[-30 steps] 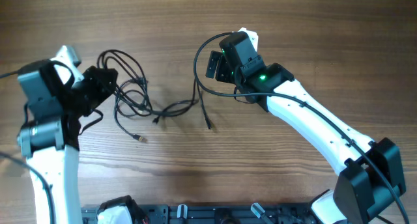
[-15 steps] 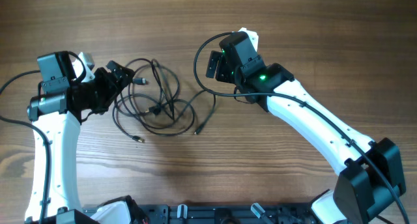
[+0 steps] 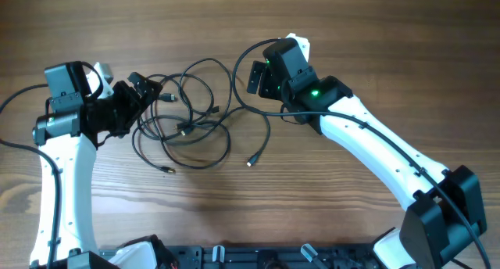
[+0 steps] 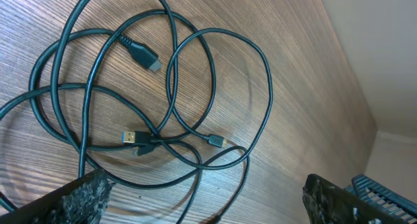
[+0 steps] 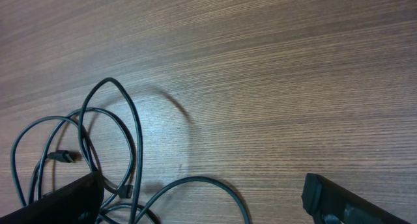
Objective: Untangle cables
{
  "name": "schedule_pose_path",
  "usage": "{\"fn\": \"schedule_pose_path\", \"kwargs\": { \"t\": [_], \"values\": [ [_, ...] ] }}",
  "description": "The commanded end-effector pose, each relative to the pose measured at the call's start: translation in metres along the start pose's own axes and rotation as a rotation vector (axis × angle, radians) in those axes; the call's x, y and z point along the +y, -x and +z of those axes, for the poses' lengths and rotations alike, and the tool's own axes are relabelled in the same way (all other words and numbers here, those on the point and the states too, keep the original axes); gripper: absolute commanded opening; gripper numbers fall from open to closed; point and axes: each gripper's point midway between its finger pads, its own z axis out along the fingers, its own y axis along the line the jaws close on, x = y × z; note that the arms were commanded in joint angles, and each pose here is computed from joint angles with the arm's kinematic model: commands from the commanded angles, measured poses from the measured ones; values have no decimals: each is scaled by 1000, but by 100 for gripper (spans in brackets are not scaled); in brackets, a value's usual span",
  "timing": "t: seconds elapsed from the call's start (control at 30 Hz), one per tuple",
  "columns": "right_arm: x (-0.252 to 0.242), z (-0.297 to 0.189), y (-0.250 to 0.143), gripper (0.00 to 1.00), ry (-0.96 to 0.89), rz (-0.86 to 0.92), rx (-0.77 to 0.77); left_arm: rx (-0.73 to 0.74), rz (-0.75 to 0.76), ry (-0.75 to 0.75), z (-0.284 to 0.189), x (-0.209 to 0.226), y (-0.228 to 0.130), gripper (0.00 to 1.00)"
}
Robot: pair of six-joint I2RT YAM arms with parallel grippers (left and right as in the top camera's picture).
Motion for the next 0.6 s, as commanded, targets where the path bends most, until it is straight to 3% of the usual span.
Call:
{"fn": "schedule_pose_path", "kwargs": {
  "t": [0.0, 0.37, 0.57],
  "values": [
    [-3, 6, -2, 100, -14, -44, 8, -10, 50, 21, -2, 1, 2, 100],
    [39, 20, -26, 100, 219, -109, 131, 20, -2, 220, -6, 39, -11, 100],
    [64, 43, -49, 100, 369, -142, 221, 30, -8, 229, -4, 42, -12, 100]
  ]
}}
